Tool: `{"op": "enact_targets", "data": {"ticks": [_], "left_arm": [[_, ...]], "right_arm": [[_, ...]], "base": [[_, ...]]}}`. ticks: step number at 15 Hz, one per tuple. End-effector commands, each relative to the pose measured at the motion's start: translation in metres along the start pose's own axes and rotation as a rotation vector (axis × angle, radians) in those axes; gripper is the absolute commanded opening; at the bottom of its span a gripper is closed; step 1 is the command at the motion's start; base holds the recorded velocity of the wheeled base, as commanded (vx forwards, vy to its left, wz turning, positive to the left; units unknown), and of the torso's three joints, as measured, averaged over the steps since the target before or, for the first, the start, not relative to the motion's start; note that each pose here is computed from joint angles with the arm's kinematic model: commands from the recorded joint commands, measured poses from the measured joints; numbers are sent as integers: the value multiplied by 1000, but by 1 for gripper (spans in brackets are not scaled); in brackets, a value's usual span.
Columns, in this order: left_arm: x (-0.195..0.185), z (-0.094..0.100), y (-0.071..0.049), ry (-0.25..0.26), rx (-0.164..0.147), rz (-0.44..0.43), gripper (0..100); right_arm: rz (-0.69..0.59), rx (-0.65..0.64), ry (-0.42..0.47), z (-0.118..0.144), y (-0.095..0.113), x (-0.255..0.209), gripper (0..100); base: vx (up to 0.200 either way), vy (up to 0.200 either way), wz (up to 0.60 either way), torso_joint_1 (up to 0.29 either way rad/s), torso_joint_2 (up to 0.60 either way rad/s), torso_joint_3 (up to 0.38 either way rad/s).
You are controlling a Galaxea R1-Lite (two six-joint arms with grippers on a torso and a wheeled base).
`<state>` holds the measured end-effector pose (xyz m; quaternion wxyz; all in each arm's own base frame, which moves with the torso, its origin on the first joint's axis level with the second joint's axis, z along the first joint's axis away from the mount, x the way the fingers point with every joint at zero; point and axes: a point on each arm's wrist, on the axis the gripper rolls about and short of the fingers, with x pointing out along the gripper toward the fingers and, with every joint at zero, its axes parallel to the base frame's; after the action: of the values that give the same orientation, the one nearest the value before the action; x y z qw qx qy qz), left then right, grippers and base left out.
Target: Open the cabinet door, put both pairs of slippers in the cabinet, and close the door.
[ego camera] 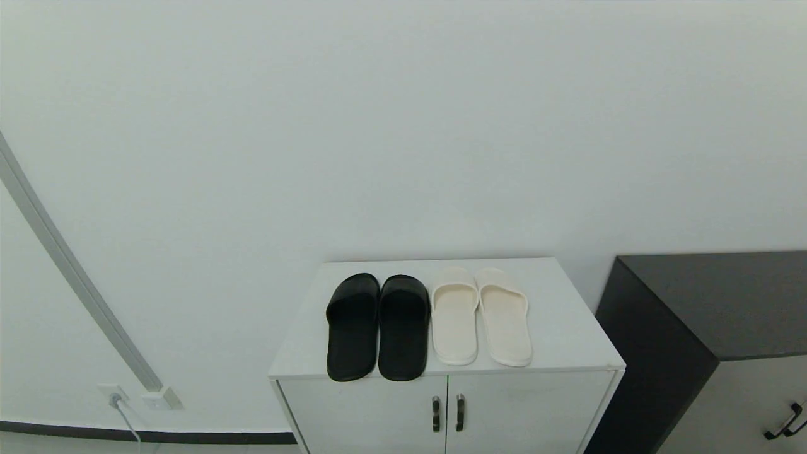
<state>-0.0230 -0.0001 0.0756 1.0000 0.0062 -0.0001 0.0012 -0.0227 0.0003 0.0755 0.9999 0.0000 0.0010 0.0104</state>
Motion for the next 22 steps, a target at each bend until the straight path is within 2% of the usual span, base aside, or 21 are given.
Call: {"op": "enact_targets", "data": {"ticks": [1,10,12,16,19,22], "left_arm": [[0,0,0,2,0,1,0],[0,0,0,2,-3,-1,0],[0,0,0,2,-5,-1,0],[0,0,0,2,-6,-1,0],[0,0,0,2,-5,-1,0],[0,0,0,2,-5,-1,0]], "right_arm": [[-1,0,0,0,0,0,100],[13,-31,2,2,0,0,100],[17,34,-49,41,0,-4,100],[117,28,169,39,2,20,100],[188,35,251,45,3,39,100],[264,43,323,59,8,79,100]], "base": [[0,0,0,0,0,0],[0,0,0,0,0,0],[0,0,0,0,0,0],[0,0,0,0,0,0],[0,0,0,0,0,0],[0,0,0,0,0,0]]}}
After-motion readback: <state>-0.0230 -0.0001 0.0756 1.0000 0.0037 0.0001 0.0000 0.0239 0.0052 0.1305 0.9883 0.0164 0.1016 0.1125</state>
